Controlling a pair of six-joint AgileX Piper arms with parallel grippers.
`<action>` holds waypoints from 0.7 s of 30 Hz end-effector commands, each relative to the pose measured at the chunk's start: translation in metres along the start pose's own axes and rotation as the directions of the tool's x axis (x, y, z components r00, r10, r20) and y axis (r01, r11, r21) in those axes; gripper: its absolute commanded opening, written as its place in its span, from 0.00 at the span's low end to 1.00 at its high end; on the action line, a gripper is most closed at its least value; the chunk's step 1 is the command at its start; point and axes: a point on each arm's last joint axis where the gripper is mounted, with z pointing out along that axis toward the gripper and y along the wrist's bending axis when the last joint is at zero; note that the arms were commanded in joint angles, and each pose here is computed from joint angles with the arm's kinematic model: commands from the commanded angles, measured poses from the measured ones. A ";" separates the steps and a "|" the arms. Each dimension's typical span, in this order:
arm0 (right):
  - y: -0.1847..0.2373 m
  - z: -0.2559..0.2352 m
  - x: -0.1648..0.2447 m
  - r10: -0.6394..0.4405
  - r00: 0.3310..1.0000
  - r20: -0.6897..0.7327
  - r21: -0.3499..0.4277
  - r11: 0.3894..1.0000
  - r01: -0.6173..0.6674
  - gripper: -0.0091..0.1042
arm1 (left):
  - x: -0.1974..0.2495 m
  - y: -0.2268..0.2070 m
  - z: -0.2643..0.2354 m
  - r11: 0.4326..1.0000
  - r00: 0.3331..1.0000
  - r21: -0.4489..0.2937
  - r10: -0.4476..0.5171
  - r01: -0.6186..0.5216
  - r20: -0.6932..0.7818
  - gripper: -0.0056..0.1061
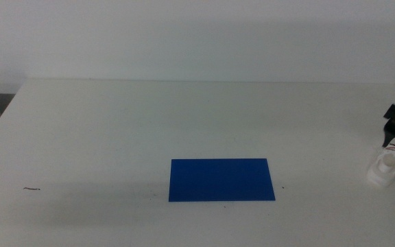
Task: Use one arm to grab the shoe from the table and place it on the mat.
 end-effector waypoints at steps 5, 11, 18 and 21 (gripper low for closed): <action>0.004 0.039 -0.010 0.021 0.999 0.026 0.008 1.000 -0.021 0.90 | -0.001 0.000 0.000 1.000 1.000 0.002 -0.007 0.007 0.007 0.89; 0.004 0.059 -0.010 0.017 1.000 0.005 0.023 1.000 -0.017 0.77 | -0.001 0.000 0.000 1.000 1.000 0.002 -0.007 0.007 0.007 0.89; 0.025 0.021 0.000 0.005 0.999 0.052 -0.012 1.000 -0.004 0.13 | -0.001 0.000 0.000 1.000 1.000 0.002 -0.007 0.007 0.007 0.89; 0.050 -0.007 0.016 -0.001 0.997 0.081 -0.071 0.997 0.007 0.17 | -0.001 0.000 0.000 1.000 1.000 0.002 -0.007 0.007 0.007 0.89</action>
